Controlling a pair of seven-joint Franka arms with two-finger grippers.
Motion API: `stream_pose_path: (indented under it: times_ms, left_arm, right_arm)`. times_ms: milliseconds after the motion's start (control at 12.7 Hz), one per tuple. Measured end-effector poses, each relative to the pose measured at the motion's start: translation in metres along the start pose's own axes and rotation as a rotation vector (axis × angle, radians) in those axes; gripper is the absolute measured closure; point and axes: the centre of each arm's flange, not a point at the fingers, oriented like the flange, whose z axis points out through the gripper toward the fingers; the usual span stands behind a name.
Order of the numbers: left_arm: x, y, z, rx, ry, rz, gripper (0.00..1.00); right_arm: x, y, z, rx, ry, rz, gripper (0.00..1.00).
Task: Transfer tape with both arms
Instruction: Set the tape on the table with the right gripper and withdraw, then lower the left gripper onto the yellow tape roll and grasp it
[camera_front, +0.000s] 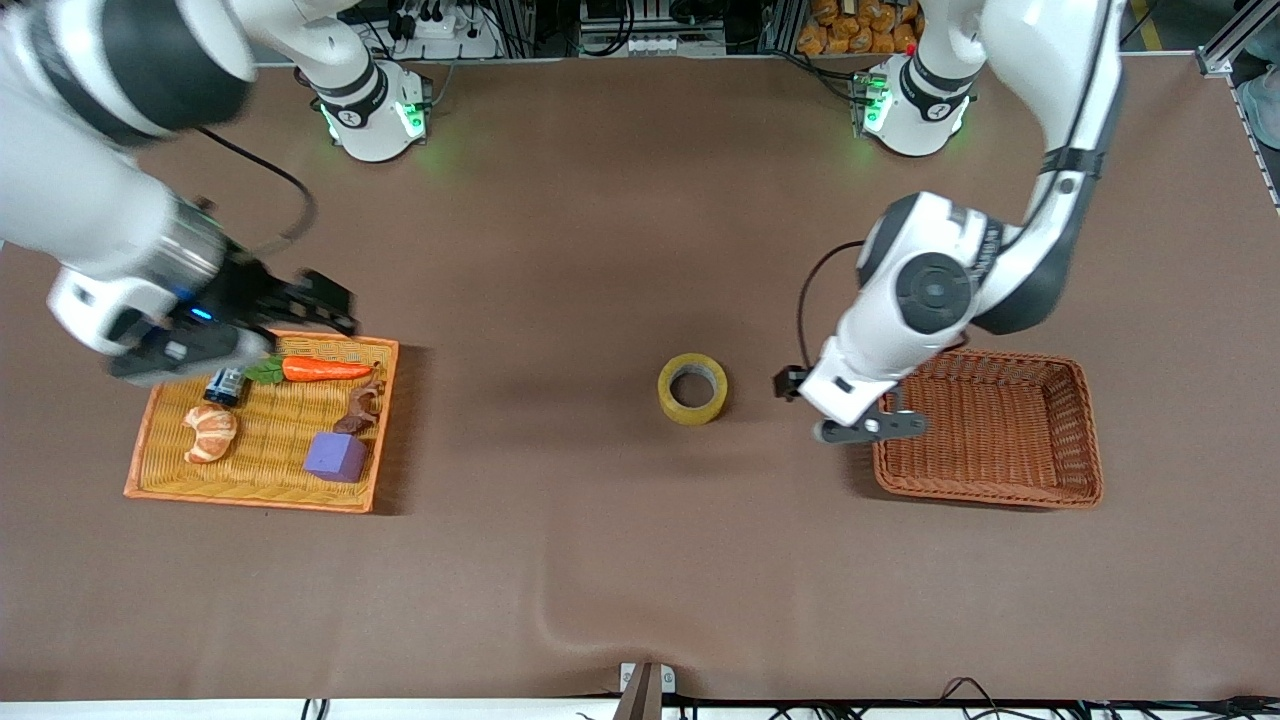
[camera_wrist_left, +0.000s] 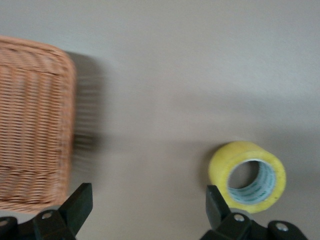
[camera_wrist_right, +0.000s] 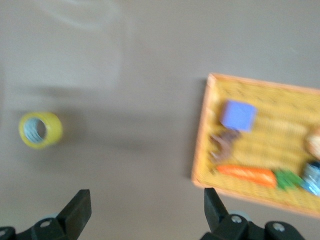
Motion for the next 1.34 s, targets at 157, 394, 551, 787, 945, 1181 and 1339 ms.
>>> stream_pose_path:
  times_ms: [157, 394, 551, 787, 945, 1181, 1339]
  left_arm:
    - [-0.014, 0.031, 0.03, -0.012, -0.008, -0.009, 0.0]
    - [-0.031, 0.065, 0.074, -0.025, -0.009, -0.028, 0.0]
    - [-0.037, 0.077, 0.099, -0.035, -0.007, -0.037, 0.0]
    - [-0.051, 0.088, 0.138, -0.017, -0.04, -0.037, 0.0]
    - [-0.054, 0.09, 0.154, -0.013, -0.048, -0.031, 0.08]
    - [-0.05, 0.086, 0.157, -0.007, -0.042, -0.035, 0.45]
    - [-0.041, 0.076, 0.154, 0.013, -0.018, -0.029, 0.68]
  right_arm:
    - [-0.022, 0.051, -0.03, -0.015, -0.007, 0.013, 0.0]
    - [-0.051, 0.103, -0.055, -0.133, -0.058, 0.062, 0.0]
    - [-0.058, 0.133, -0.064, -0.157, -0.059, 0.114, 0.0]
    - [-0.07, 0.158, -0.073, -0.151, -0.075, 0.166, 0.0]
    - [-0.074, 0.158, -0.077, -0.141, -0.048, 0.164, 0.0]
    - [-0.071, 0.162, -0.07, -0.083, -0.013, 0.169, 0.0]
    - [-0.07, 0.164, -0.053, -0.091, 0.0, 0.156, 0.0]
